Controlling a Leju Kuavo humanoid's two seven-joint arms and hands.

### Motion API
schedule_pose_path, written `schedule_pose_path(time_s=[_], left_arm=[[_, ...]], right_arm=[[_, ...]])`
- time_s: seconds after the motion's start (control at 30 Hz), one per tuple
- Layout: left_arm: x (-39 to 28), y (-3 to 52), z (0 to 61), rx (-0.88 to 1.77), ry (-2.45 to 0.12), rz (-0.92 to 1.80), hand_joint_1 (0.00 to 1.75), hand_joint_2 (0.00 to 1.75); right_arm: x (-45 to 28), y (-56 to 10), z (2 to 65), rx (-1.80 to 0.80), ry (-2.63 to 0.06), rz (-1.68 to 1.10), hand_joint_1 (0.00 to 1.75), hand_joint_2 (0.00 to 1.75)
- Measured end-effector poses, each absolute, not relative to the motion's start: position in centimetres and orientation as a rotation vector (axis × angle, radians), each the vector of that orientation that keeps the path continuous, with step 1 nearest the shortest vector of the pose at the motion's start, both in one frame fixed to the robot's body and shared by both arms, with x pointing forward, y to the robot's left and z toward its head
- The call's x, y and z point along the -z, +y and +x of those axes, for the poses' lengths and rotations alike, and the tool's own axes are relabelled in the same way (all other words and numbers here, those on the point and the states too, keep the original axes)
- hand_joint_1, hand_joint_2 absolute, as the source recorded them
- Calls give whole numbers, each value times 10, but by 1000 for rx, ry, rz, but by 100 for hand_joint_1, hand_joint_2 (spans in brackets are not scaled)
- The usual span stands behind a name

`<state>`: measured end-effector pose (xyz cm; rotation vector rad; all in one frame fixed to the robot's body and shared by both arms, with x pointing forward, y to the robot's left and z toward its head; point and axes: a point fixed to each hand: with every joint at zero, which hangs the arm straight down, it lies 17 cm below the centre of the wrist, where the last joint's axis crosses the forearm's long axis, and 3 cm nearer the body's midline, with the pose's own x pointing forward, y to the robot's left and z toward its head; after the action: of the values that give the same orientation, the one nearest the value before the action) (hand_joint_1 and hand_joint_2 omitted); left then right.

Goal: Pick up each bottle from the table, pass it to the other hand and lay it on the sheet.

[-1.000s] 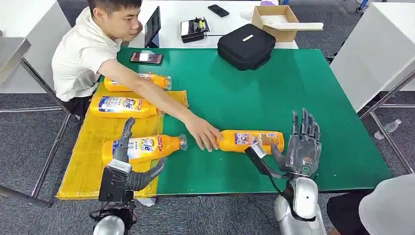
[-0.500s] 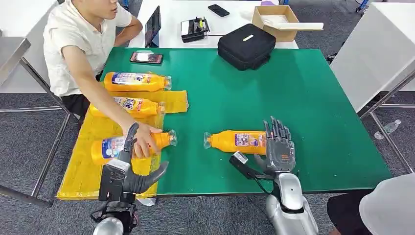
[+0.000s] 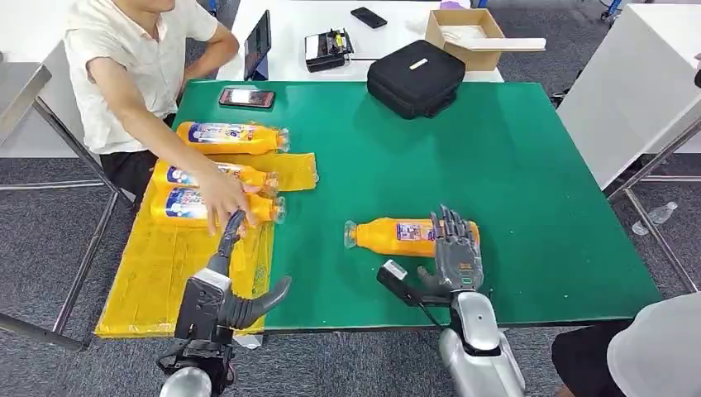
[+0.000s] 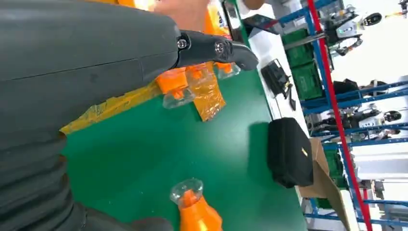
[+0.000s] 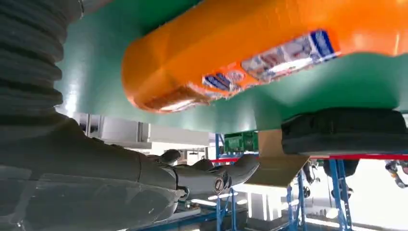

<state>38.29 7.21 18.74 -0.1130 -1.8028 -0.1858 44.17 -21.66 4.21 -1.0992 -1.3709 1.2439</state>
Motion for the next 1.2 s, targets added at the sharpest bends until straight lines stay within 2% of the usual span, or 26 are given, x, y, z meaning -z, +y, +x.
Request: schedule_pose_path(time_s=[0.4, 1.2], left_arm=[[-184, 61, 381, 219, -1789, -132, 0, 175], [-178, 48, 380, 277, -1769, -134, 0, 175]], right_arm=[[-51, -228, 456, -1193, -1346, -1194, 0, 175], [-20, -265, 468, -1187, -1258, -1166, 0, 175]])
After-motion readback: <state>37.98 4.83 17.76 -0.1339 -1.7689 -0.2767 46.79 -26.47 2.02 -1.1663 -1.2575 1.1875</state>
